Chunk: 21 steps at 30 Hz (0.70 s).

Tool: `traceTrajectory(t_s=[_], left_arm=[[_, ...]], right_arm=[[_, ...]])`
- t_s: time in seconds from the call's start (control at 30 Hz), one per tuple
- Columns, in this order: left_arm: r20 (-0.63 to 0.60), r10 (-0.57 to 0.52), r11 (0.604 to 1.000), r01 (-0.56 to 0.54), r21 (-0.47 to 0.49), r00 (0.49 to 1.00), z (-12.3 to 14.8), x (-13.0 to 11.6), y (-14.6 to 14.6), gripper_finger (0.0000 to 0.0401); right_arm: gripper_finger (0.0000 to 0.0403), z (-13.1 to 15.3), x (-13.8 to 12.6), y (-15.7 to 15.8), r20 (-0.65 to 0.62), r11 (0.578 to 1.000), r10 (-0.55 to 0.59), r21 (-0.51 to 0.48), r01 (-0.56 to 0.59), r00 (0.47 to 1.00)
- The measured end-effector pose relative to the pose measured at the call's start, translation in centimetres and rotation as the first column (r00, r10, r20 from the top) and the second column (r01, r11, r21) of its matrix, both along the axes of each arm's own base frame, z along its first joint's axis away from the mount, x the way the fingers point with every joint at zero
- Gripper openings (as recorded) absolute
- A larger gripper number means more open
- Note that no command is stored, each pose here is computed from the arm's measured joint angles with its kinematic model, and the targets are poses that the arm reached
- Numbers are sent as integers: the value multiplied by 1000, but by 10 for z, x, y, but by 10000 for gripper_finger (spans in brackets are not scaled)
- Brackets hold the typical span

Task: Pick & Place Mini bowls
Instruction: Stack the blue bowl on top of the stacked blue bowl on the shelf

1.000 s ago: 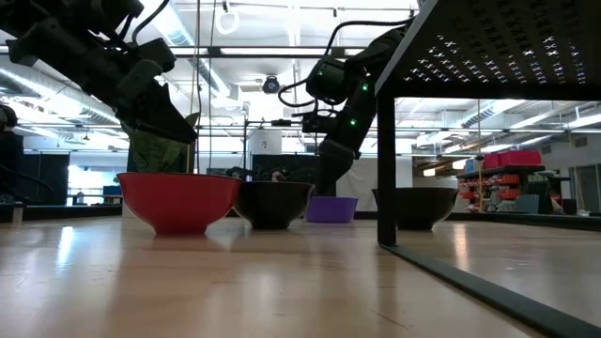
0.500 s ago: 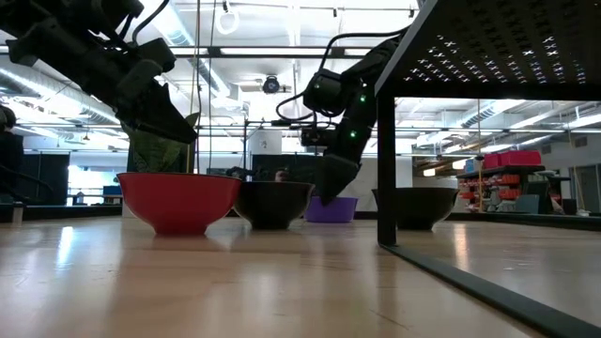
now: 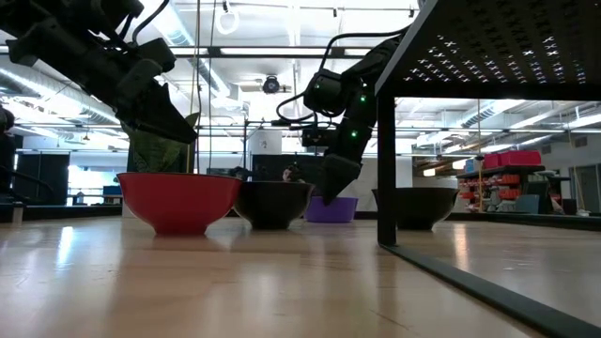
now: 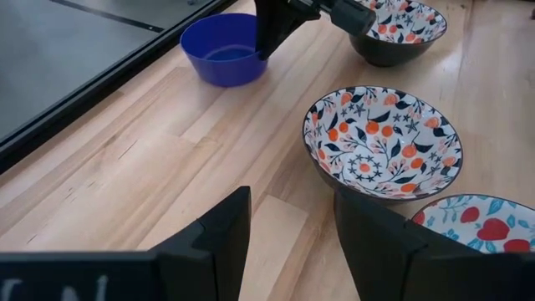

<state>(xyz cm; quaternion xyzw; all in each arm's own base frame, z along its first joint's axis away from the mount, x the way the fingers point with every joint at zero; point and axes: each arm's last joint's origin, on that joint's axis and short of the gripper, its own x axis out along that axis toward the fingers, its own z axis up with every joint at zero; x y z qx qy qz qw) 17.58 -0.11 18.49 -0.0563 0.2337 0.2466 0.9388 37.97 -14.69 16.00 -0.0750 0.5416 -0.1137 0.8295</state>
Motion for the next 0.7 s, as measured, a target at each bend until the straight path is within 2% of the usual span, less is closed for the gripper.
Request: traceTrajectory(t_s=[0.2, 0.27, 0.4, 0.57, 0.7], left_arm=[[0, 0, 1000, 0, 0, 1000, 0, 0, 0, 177], [1, 1, 1000, -1, 0, 1000, 0, 0, 0, 177], [1, 1, 1000, -1, -1, 1000, 0, 0, 0, 177], [3, 1, 1000, -1, -2, 1000, 0, 0, 0, 177], [15, 0, 1000, 0, -3, 1000, 1, 1, 0, 177]], right_arm=[[6, 11, -1, 21, -47, 999, 18, -32, -20, 999], [4, 24, -4, 35, -61, 997, 33, -65, -37, 998], [4, 68, -14, 74, -6, 991, 72, -117, -72, 997], [4, 137, -52, 143, 126, 975, 200, -123, -185, 972], [3, 183, -100, 205, 256, 935, 356, -111, -338, 899]])
